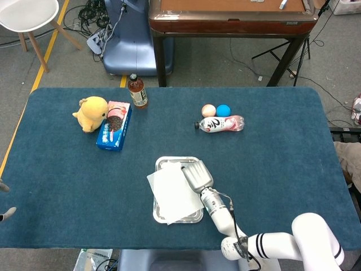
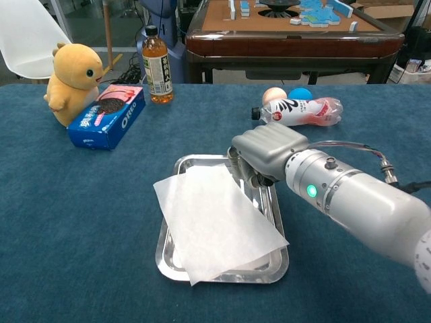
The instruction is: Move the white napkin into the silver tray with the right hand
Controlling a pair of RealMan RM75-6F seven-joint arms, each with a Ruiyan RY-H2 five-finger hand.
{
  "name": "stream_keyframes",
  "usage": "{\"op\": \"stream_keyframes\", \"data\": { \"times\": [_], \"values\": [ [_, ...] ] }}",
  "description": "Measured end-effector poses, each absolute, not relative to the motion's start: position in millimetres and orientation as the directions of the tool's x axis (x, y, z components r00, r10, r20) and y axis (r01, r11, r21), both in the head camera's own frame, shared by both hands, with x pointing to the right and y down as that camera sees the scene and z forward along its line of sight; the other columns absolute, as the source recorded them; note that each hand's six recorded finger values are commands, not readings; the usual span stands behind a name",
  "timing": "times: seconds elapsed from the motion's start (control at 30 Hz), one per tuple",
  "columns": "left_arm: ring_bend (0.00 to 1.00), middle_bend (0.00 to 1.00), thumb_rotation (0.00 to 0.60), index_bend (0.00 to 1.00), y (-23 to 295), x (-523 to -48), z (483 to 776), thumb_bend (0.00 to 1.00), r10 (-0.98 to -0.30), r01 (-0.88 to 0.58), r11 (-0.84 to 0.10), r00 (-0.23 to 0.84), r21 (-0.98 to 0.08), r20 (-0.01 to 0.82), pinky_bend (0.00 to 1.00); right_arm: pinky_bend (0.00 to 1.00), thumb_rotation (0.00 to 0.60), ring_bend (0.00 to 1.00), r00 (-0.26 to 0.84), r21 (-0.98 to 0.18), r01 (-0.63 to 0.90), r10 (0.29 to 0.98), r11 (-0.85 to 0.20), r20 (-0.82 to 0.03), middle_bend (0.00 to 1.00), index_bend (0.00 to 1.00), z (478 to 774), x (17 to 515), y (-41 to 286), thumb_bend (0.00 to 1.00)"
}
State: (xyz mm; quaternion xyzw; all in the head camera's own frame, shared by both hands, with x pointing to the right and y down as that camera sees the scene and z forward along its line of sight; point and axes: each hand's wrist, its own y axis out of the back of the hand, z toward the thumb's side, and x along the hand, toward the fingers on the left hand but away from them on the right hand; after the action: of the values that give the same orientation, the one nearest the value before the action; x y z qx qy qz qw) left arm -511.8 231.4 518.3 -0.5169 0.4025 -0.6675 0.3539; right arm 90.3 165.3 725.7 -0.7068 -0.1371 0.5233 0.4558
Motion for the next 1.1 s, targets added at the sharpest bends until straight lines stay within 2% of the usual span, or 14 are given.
{"op": "stream_keyframes", "data": {
  "times": [0.3,1.1],
  "values": [
    [0.22,0.32,0.600,0.46,231,-513,517,0.04,-0.888,0.052,-0.425,-0.220,-0.904,0.405,0.41,1.00,0.600,1.00,0.423,-0.785,-0.256,0.664,-0.564,-0.616,1.00,0.32,736,83,166,1.00],
    [0.22,0.32,0.600,0.46,231,-514,513,0.04,-0.891,0.044,-0.417,-0.219,-0.908,0.398,0.41,1.00,0.600,1.00,0.436,-0.776,-0.247,0.648,-0.581,-0.624,1.00,0.31,753,65,169,1.00]
  ]
}}
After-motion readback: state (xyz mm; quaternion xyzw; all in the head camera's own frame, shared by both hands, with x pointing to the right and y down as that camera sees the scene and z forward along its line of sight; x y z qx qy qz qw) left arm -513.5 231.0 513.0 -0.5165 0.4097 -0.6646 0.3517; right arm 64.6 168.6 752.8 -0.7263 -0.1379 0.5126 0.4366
